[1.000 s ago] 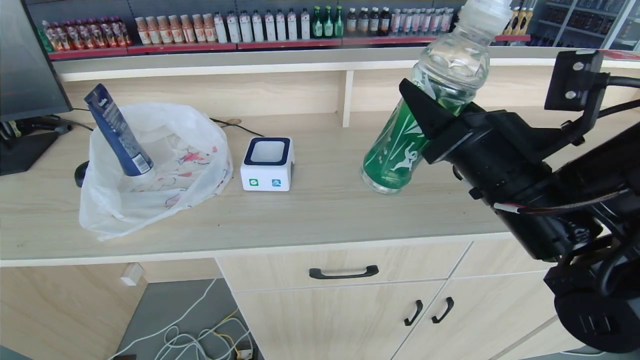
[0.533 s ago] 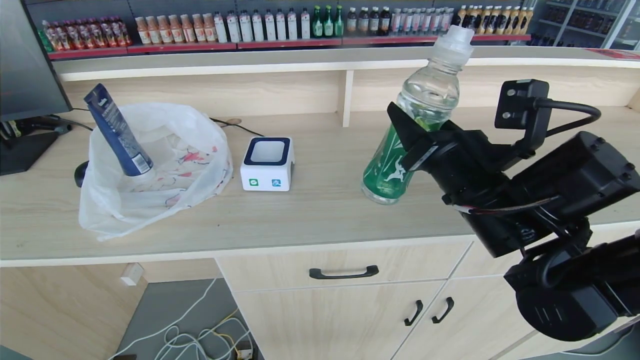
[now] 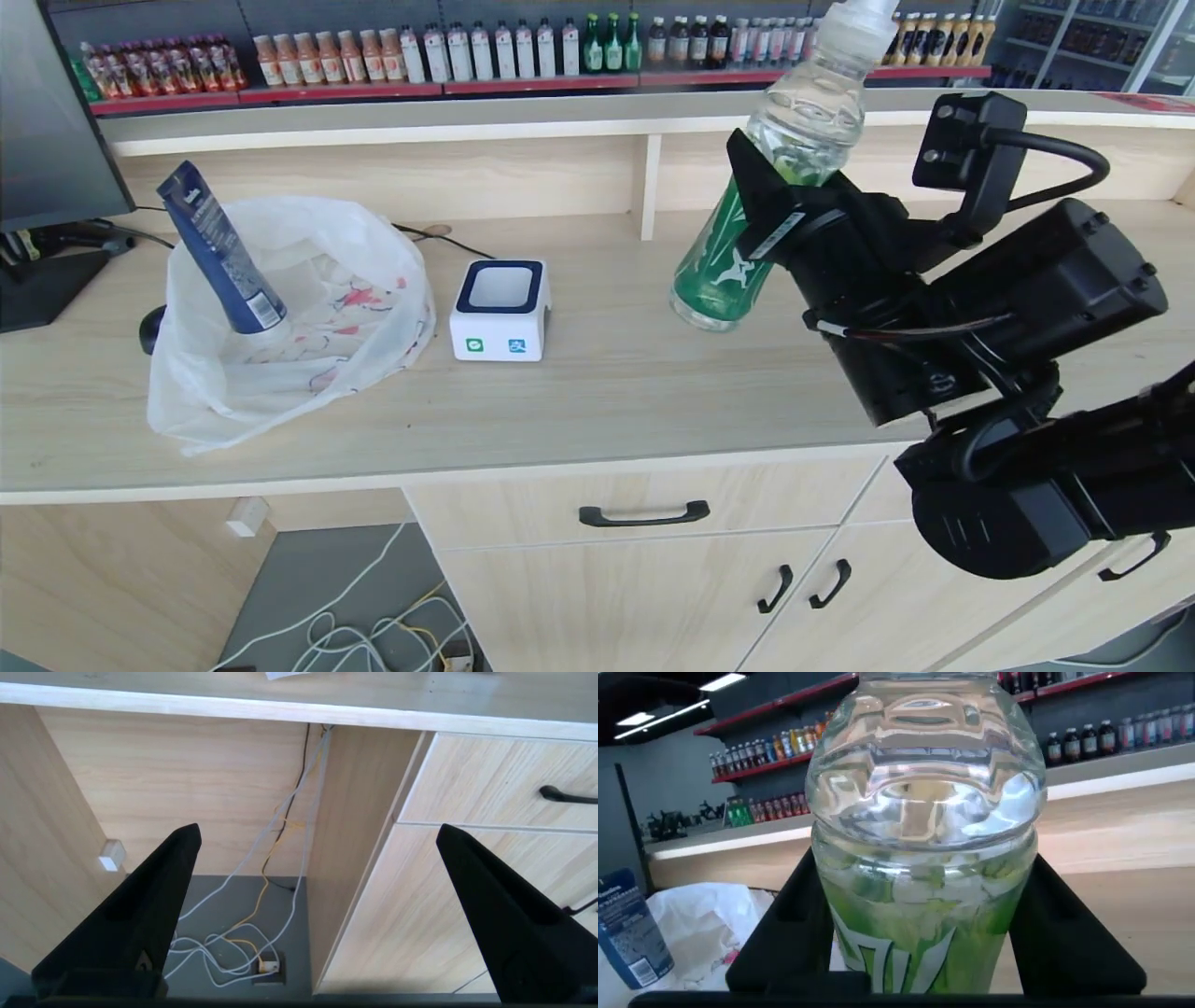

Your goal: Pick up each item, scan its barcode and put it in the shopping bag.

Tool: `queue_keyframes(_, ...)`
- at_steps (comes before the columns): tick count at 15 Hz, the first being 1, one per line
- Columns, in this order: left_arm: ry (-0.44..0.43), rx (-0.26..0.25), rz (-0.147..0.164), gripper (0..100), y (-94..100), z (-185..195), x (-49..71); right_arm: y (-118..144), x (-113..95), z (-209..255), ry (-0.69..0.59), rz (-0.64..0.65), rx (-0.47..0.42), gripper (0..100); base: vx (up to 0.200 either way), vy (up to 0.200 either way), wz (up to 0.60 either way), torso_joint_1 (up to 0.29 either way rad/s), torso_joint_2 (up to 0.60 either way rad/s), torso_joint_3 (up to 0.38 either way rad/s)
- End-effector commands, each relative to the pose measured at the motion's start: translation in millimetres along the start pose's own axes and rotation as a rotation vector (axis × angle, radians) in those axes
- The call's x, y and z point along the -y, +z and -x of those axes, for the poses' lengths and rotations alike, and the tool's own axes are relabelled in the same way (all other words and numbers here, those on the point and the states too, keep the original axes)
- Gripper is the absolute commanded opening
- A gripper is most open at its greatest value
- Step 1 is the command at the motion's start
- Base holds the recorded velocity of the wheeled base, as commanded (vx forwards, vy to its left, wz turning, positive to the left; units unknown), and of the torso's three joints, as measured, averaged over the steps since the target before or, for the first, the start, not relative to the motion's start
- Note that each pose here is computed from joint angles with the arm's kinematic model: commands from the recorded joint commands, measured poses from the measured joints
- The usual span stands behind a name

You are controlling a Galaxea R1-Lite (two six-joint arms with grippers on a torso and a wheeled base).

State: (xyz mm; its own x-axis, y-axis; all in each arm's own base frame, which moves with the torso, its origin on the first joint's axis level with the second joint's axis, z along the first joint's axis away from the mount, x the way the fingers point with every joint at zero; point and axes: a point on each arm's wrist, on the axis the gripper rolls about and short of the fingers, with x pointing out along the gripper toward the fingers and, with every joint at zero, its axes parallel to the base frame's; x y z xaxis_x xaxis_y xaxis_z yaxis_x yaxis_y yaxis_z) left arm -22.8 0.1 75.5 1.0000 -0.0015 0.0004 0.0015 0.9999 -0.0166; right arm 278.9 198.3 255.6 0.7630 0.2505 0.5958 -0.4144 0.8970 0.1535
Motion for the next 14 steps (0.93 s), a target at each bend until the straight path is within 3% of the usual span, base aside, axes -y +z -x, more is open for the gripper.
queue_keyframes(1,0.000,-0.002,0.000,100,0.0,-0.1,0.0,-4.8,-1.6,-3.1,0.000,-0.001,-0.001,0,0.000,0.200,0.00,-0.002,0.00,0.012)
queue_keyframes(12,0.002,-0.002,0.003,100,0.0,-0.1,0.0,7.7,-2.6,-4.9,-0.016,-0.010,0.033,0,0.000,0.200,0.00,0.002,0.00,0.001)
queue_keyframes(14,0.000,-0.002,0.000,100,0.0,-0.1,0.0,10.1,-7.0,-3.0,-0.005,-0.018,0.034,0,0.000,0.000,0.00,0.000,0.00,0.000)
